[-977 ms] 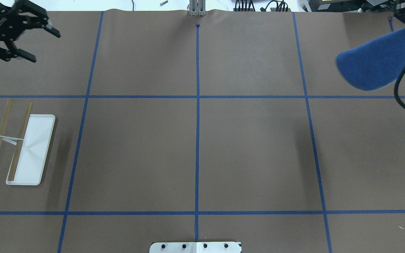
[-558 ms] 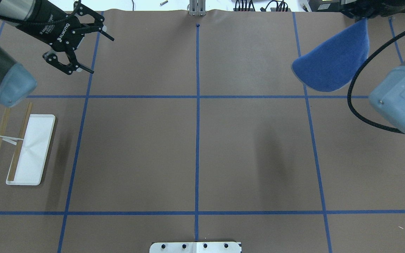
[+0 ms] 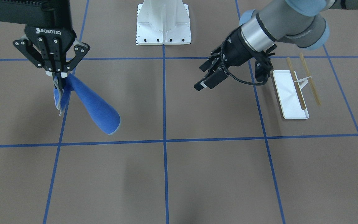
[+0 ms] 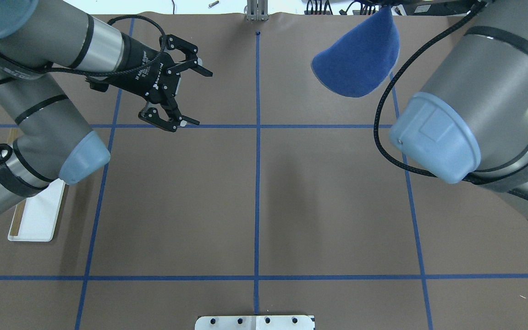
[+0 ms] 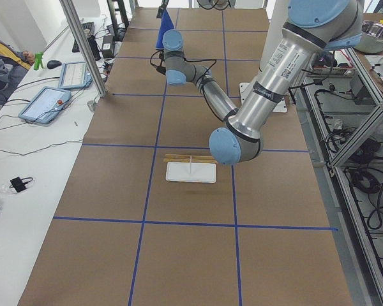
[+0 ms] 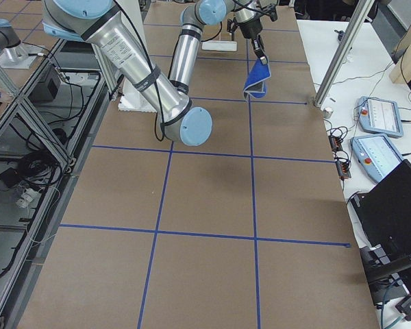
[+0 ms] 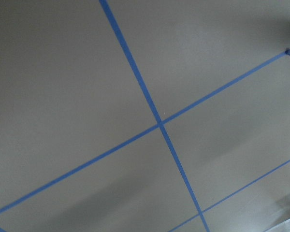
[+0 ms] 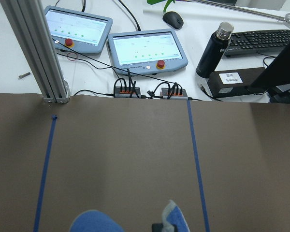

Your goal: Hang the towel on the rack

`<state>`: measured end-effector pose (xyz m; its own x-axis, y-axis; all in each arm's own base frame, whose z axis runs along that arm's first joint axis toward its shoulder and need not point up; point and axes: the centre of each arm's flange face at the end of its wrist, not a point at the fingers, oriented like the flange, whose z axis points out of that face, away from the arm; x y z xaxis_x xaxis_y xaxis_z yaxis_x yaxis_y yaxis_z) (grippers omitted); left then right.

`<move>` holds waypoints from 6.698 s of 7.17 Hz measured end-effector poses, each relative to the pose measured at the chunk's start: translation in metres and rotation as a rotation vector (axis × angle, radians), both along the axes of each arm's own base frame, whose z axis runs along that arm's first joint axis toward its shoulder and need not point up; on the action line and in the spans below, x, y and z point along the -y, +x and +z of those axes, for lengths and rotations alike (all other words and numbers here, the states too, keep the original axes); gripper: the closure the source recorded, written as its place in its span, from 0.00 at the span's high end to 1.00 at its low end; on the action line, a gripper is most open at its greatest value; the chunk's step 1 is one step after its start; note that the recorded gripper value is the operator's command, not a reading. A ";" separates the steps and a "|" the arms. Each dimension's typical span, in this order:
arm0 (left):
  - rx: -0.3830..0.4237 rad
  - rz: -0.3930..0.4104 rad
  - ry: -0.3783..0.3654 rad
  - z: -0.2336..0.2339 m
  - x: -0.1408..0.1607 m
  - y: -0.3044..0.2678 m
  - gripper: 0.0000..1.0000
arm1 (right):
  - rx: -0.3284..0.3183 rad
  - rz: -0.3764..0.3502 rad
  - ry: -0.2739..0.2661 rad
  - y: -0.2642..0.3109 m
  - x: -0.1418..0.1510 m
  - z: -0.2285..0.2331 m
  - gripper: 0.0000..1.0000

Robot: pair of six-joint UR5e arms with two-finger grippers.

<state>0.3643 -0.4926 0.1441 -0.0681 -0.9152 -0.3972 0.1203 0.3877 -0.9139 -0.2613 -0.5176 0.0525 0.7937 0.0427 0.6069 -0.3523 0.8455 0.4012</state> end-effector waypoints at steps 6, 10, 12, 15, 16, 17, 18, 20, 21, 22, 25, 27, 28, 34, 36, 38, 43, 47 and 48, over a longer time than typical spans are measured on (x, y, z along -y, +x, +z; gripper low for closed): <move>-0.048 -0.058 -0.024 -0.032 -0.008 0.029 0.98 | 0.062 -0.021 0.127 -0.067 -0.027 -0.058 0.00; -0.041 -0.131 -0.027 -0.027 0.016 0.024 0.98 | 0.092 -0.052 0.151 -0.069 -0.053 -0.060 0.00; -0.045 -0.136 -0.060 -0.032 0.021 0.029 0.98 | 0.111 -0.061 0.167 -0.067 -0.061 -0.067 0.00; -0.065 -0.118 -0.103 -0.043 0.013 0.041 0.98 | 0.129 -0.065 0.181 -0.066 -0.066 -0.073 0.00; -0.070 -0.102 -0.108 -0.045 0.006 0.049 0.98 | 0.141 -0.067 0.190 -0.067 -0.067 -0.075 0.00; -0.080 -0.084 -0.107 -0.047 -0.003 0.057 0.74 | 0.150 -0.069 0.198 -0.068 -0.068 -0.077 0.00; -0.096 -0.073 -0.103 -0.049 -0.009 0.062 0.11 | 0.156 -0.071 0.203 -0.069 -0.069 -0.078 0.00; -0.112 -0.072 -0.096 -0.047 -0.011 0.062 0.00 | 0.158 -0.074 0.205 -0.069 -0.070 -0.077 0.00; -0.122 -0.073 -0.085 -0.047 -0.011 0.060 0.00 | 0.161 -0.074 0.206 -0.068 -0.072 -0.076 0.00; -0.130 -0.077 -0.065 -0.047 -0.010 0.057 0.00 | 0.163 -0.075 0.208 -0.067 -0.073 -0.075 0.00; -0.097 -0.135 0.142 -0.035 -0.003 0.044 0.00 | 0.145 -0.078 0.195 -0.063 -0.077 -0.048 1.00; 0.008 -0.208 0.345 0.001 0.007 0.034 0.00 | 0.147 -0.084 0.208 -0.053 -0.085 -0.011 1.00; 0.072 -0.252 0.440 0.023 0.011 0.026 0.00 | 0.149 -0.084 0.213 -0.050 -0.086 0.000 1.00; 0.473 -0.422 0.926 0.192 -0.084 -0.055 0.00 | 0.110 -0.056 0.185 -0.041 -0.073 0.041 1.00; 0.573 -0.334 1.075 0.249 -0.117 -0.090 0.00 | 0.088 -0.040 0.164 -0.035 -0.066 0.058 1.00; 0.560 -0.298 1.110 0.316 -0.157 -0.147 0.00 | 0.082 -0.035 0.153 -0.034 -0.065 0.064 1.00; 0.580 -0.286 1.135 0.447 -0.174 -0.246 0.00 | 0.082 -0.033 0.144 -0.037 -0.065 0.067 1.00; 0.603 -0.286 1.120 0.461 -0.167 -0.261 0.00 | 0.078 -0.035 0.143 -0.040 -0.065 0.068 1.00; 0.603 -0.288 1.118 0.460 -0.164 -0.259 0.22 | 0.078 -0.035 0.143 -0.040 -0.065 0.068 1.00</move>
<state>0.1051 -0.3283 0.6044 0.2497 -0.0532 -0.9669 0.6016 0.7909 0.1119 -0.3012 -0.4527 0.1209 0.7432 -0.0758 0.6647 -0.3582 0.7940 0.4911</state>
